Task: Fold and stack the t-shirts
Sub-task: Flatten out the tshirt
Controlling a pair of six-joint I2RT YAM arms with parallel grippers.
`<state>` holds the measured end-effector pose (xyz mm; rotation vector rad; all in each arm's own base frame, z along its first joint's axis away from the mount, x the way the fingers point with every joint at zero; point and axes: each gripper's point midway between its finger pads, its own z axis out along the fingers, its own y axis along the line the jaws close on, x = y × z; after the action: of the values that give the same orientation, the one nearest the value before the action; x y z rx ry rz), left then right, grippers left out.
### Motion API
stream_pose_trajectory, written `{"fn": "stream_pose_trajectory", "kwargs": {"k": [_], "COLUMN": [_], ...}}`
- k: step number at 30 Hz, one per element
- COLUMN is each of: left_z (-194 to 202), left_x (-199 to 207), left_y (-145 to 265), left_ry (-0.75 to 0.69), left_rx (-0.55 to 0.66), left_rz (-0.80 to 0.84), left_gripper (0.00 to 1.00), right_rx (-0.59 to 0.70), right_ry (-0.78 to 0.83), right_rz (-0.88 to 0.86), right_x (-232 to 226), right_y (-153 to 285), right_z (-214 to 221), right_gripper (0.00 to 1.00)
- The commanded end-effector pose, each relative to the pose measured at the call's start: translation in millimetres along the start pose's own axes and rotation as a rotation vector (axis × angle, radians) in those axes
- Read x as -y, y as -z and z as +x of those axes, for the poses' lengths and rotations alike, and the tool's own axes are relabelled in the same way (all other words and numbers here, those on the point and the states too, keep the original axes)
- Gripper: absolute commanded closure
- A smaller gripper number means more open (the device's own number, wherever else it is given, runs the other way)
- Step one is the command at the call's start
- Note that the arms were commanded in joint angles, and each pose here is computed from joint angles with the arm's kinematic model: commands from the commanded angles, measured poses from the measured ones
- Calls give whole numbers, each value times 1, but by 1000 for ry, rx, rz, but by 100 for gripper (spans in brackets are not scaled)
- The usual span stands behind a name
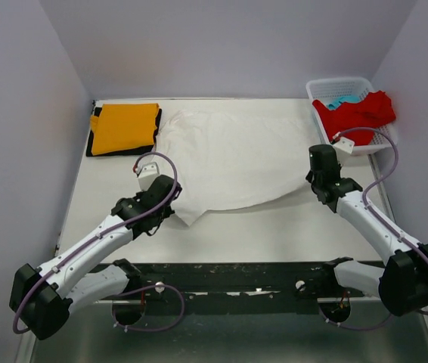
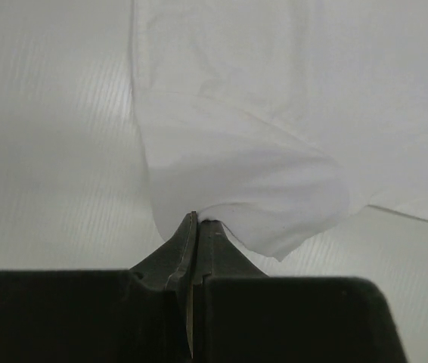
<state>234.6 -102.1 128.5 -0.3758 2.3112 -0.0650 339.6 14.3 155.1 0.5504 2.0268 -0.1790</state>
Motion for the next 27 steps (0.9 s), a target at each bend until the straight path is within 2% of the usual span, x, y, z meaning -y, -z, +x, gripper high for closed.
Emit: {"fn": "stream_pose_trajectory", "kwargs": {"k": [1,4,7,11,16,18,20,27], "left_z": [59,87,97,92,73,55,22,-118], "left_x": [-12,-9,-16,-27,-16,-13,-13,-5], "left_y": [-7,-14,-16,-15,-5,6,23,137], "left_ry": [77,85,72,44,43,57,95,241], "left_rx": [-129,-203,-217,-201,-163,-117,-21,383], "left_rz": [-4,35,7,-47,-5,10,16,249], "left_gripper": [100,100,100,100,100,100,100,100], "right_rx": [-95,-143,-149,-173,-156,-124,-57,243], "right_ry": [-39,-44,-42,-46,-46,-58,-77,-184], "right_rz": [120,122,137,121,117,87,53,-111], "right_x": [30,35,38,35,33,27,19,-1], "right_y": [0,-1,-2,-2,-1,4,13,83], "right_z": [42,64,69,74,67,49,18,-125], "right_gripper": [99,99,99,99,99,99,99,99]}}
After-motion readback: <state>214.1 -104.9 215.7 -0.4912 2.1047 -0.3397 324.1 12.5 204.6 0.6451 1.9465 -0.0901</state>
